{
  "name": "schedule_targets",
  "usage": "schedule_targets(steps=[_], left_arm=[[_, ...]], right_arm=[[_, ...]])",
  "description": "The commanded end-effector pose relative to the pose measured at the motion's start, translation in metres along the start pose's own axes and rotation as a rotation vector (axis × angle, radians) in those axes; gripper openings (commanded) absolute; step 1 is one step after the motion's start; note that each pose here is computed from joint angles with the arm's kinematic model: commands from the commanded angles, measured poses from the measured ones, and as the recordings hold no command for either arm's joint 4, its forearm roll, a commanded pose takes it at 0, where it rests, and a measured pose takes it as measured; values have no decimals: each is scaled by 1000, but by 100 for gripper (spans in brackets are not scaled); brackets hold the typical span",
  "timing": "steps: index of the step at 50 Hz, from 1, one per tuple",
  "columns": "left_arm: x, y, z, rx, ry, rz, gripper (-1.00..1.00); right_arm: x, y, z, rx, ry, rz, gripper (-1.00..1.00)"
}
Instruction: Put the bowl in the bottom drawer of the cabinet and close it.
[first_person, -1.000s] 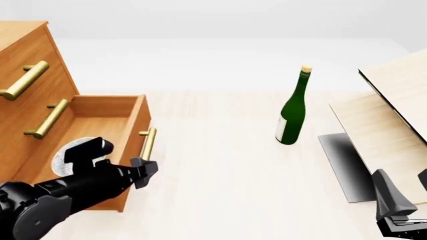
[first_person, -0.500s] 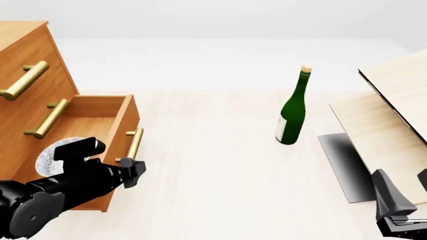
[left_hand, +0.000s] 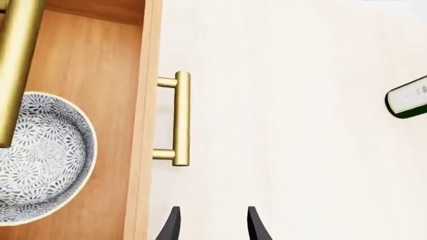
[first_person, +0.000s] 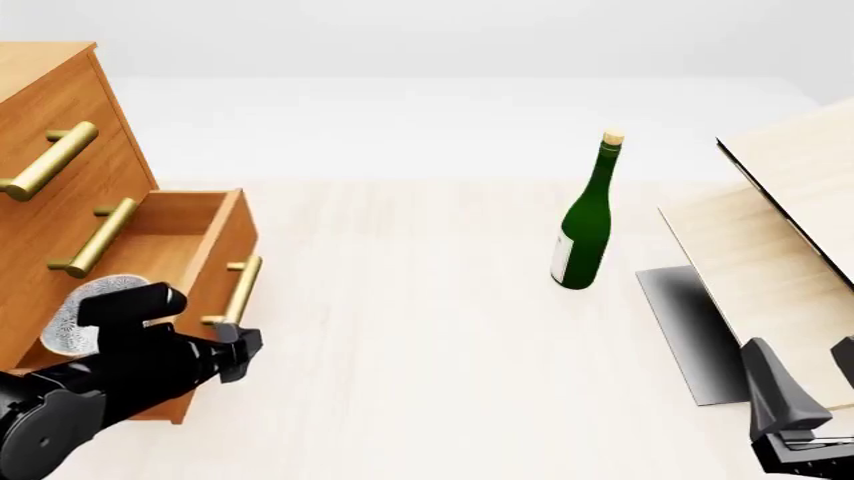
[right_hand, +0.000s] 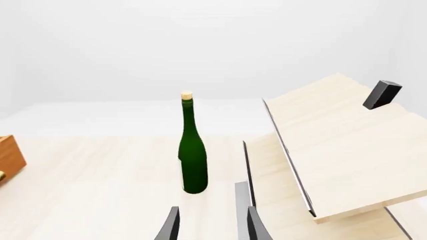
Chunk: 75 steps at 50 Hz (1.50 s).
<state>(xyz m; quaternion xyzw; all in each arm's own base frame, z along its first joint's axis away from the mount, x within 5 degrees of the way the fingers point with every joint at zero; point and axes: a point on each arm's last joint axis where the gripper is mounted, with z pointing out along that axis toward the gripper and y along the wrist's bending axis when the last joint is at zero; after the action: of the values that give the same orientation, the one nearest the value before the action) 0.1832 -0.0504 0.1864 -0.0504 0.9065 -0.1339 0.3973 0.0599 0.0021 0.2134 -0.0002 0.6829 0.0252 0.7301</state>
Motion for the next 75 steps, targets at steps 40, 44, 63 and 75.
schedule_targets(steps=[40, 44, 63, 75], left_arm=[[5, 49, -7, -192, -26, -67, 100], [5, 54, -8, -211, -33, -69, 100], [9, 71, -9, -276, -40, -84, 100], [10, 79, -12, -313, -57, -97, 100]], right_arm=[[0, 0, 0, -1, 1, 2, 100], [0, 0, 0, -2, 1, 2, 100], [0, 0, 0, -2, 1, 2, 100], [0, 0, 0, -2, 1, 2, 100]])
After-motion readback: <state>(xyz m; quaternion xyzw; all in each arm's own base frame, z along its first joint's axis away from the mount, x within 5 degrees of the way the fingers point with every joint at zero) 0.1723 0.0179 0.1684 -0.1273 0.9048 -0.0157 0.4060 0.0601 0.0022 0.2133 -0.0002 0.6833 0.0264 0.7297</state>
